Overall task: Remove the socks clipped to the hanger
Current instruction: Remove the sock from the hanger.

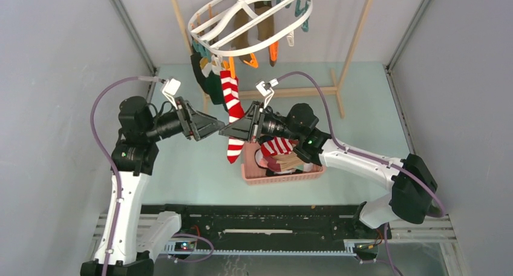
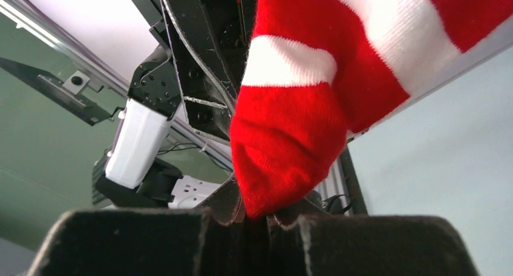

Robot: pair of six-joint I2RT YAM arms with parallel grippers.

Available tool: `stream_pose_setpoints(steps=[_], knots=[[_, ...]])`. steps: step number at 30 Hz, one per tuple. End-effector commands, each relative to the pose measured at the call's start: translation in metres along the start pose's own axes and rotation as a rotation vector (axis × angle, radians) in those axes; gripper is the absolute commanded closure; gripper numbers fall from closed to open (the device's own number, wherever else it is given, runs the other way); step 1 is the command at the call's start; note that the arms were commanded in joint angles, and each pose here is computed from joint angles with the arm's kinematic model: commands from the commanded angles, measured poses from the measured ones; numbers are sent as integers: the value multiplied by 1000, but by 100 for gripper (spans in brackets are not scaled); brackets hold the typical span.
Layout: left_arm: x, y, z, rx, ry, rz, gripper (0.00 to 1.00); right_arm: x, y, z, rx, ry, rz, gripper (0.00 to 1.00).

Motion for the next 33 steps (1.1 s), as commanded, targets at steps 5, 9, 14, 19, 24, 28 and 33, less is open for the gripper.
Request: stream_pose_setpoints(steps=[5, 9, 14, 19, 24, 28, 33], knots=[[-62, -9, -17, -190, -13, 243, 30, 36, 1, 25, 52, 12, -143, 84], [-68, -15, -21, -197, 17, 264, 25, 40, -3, 22, 17, 6, -166, 83], [-56, -22, -30, -143, 123, 243, 1, 43, -11, 16, -27, -5, -177, 83], [-49, -23, -37, -142, 144, 213, 0, 50, -18, 14, -84, -21, -210, 82], [-49, -30, -46, -140, 186, 192, 0, 59, -24, 11, -131, -26, -237, 80], [-38, -37, -60, -124, 245, 144, 0, 61, -29, 4, -189, -24, -243, 80], [-33, -40, -63, -93, 274, 106, 0, 68, -32, -1, -223, -19, -269, 79]])
Point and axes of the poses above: each gripper's point midway between its finger pads, its own y axis out along the fingers, its own z axis along the line the jaws close on, x = y × z, the point moved 2 cm from there along -y, back along the fingers, and after that the axes turned 12 degrees about -y, right-handed, at the moved point
